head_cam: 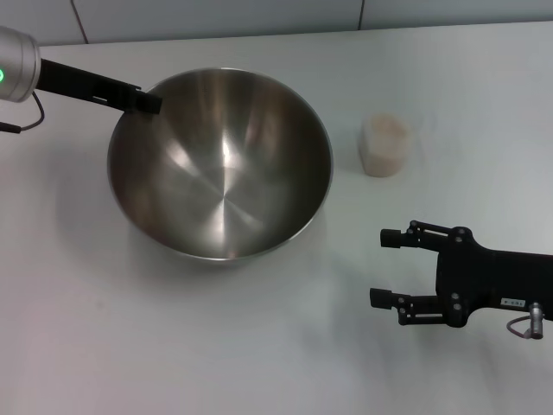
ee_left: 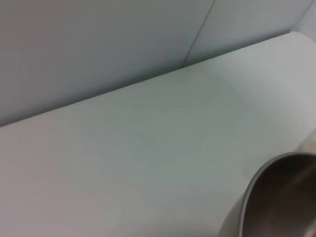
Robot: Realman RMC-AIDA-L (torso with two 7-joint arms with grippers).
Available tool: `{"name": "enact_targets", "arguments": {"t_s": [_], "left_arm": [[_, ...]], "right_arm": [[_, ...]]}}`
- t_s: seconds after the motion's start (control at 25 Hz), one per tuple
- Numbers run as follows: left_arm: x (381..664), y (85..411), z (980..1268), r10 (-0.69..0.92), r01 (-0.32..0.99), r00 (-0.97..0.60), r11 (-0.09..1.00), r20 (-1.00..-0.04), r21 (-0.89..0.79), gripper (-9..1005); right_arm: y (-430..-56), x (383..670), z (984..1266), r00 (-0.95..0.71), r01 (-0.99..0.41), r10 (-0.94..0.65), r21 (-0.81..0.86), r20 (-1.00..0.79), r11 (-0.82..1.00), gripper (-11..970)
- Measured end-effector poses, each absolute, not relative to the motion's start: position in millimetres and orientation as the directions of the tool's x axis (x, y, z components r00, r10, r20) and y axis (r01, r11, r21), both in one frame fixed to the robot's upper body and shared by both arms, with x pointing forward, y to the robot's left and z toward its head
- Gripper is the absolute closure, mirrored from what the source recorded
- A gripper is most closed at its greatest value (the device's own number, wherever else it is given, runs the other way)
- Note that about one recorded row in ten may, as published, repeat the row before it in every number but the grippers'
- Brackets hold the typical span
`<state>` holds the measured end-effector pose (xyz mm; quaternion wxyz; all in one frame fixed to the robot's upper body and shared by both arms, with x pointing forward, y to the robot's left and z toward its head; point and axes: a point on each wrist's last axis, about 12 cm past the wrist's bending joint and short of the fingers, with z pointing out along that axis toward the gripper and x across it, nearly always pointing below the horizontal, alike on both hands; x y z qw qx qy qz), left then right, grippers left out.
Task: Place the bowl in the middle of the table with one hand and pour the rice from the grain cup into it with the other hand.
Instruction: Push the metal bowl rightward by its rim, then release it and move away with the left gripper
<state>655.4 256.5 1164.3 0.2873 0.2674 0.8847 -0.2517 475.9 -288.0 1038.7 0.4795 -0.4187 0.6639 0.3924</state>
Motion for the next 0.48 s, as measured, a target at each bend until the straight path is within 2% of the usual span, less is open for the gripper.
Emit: {"name": "enact_targets", "arguments": {"t_s": [0.48], "left_arm": [[651.9,250.4,1151.5,0.34,0.615,-0.701,0.733,-0.627,-0.29,941]], "right_arm": [[-286.9,475.3,1038.5,-0.188,-0.939,-0.191,0.119,-0.964,0.324,116]]}}
